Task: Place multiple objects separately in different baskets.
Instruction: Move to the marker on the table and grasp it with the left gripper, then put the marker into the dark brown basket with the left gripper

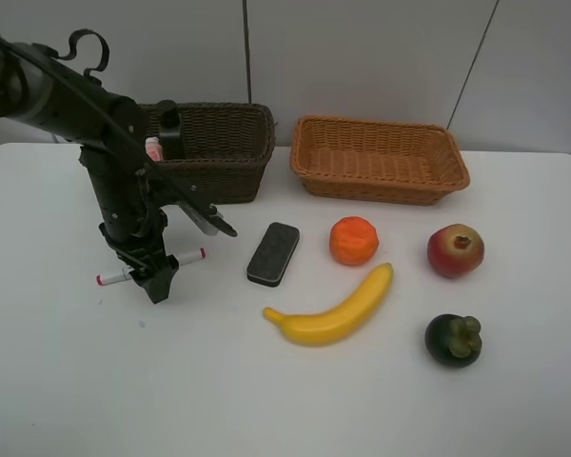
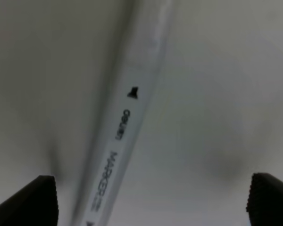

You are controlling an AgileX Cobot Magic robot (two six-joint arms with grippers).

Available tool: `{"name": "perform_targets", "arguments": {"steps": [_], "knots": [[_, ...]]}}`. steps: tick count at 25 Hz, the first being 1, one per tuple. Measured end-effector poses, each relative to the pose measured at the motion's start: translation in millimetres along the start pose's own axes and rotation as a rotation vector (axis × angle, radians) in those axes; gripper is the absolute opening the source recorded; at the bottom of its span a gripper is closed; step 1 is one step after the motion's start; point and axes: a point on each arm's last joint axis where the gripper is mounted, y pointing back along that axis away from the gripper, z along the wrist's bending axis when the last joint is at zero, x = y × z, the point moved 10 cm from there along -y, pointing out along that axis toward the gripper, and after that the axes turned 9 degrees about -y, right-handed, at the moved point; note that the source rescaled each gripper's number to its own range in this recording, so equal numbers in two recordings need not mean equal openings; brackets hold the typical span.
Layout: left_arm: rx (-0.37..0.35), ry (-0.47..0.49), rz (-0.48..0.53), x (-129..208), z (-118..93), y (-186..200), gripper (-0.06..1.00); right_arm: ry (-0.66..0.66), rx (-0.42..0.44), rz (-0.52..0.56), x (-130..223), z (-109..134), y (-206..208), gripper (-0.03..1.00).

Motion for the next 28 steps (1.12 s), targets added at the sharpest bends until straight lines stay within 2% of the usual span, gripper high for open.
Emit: {"name": "perform_targets", "arguments": {"steps": [6,8,9,12,14,15,16,21,23,25,28], "knots": [[-0.032,-0.001,-0.043,-8.5,6.4,-2.5,0.97,0.0,0.0,0.0,0.0,0.0,0.0,1.0],[-0.042,-0.001,-0.056,-11.2,8.3,-2.7,0.93,0.0,0.0,0.0,0.0,0.0,0.0,1.0],[-0.044,-0.001,-0.059,-11.7,8.7,-2.7,0.87,0.0,0.0,0.0,0.0,0.0,0.0,1.0],[-0.045,0.004,-0.061,-12.0,8.9,-2.6,0.53,0.0,0.0,0.0,0.0,0.0,0.0,1.0],[-0.042,0.011,-0.057,-11.3,8.4,-2.7,0.21,0.0,0.0,0.0,0.0,0.0,0.0,1.0],[-0.041,0.015,-0.056,-11.0,8.2,-2.7,0.08,0.0,0.0,0.0,0.0,0.0,0.0,1.0],[-0.04,0.019,-0.055,-10.8,8.1,-2.7,0.0,0.0,0.0,0.0,0.0,0.0,0.0,1.0],[-0.026,0.04,-0.05,-10.9,6.2,0.5,0.01,0.0,0.0,0.0,0.0,0.0,0.0,1.0],[-0.02,0.06,-0.074,-17.7,7.2,13.5,0.01,0.0,0.0,0.0,0.0,0.0,0.0,1.0],[-0.029,0.092,-0.15,-34.8,12.2,40.1,0.01,0.0,0.0,0.0,0.0,0.0,0.0,1.0],[-0.077,0.143,-0.338,-73.4,28.2,101.1,0.01,0.0,0.0,0.0,0.0,0.0,0.0,1.0]]}}
